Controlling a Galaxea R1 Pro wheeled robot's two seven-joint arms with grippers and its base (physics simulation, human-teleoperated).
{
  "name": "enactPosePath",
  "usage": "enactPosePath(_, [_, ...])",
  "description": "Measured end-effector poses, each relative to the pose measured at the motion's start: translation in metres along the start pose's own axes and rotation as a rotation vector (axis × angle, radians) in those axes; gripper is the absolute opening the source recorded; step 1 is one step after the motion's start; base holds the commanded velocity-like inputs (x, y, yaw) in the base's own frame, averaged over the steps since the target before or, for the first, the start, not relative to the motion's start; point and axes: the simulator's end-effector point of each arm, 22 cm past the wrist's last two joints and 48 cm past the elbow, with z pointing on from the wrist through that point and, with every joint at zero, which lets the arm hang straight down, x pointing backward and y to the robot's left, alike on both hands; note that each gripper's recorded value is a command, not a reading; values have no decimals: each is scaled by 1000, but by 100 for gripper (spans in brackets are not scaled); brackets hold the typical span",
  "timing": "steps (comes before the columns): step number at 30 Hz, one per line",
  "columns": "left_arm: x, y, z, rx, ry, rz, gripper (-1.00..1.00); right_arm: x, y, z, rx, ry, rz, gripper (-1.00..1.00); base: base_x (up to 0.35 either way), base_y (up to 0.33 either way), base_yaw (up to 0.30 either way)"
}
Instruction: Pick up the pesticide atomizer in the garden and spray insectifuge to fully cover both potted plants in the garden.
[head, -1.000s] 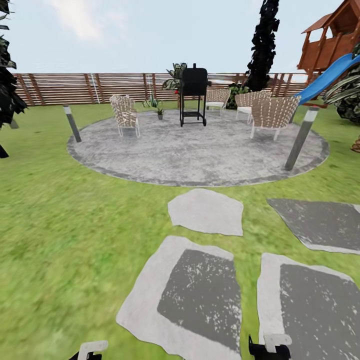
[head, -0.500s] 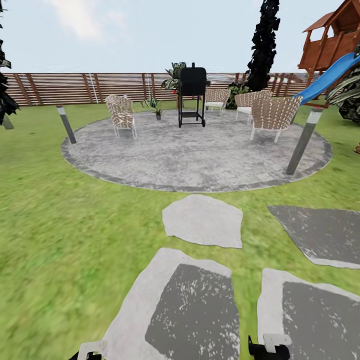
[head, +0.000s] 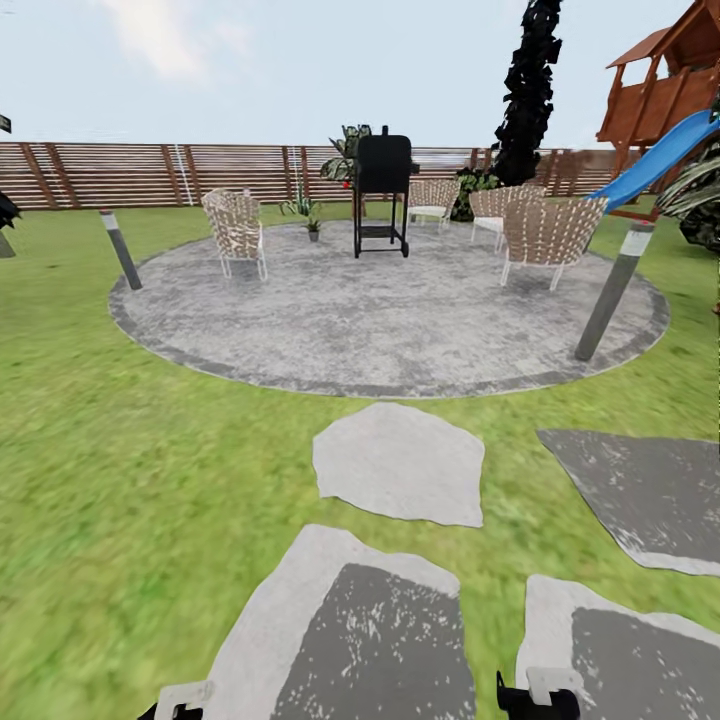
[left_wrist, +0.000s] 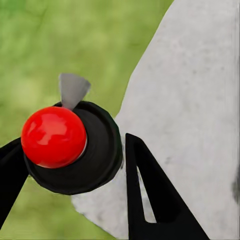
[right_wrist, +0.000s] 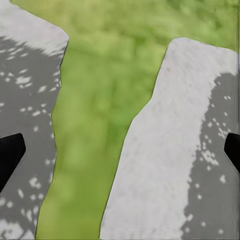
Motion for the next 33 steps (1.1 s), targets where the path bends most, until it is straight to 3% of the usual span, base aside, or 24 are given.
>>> enactPosePath(33, [0, 0, 0, 0, 1, -1, -100, 0, 1, 0, -1, 0, 1, 100, 324, -81, 0])
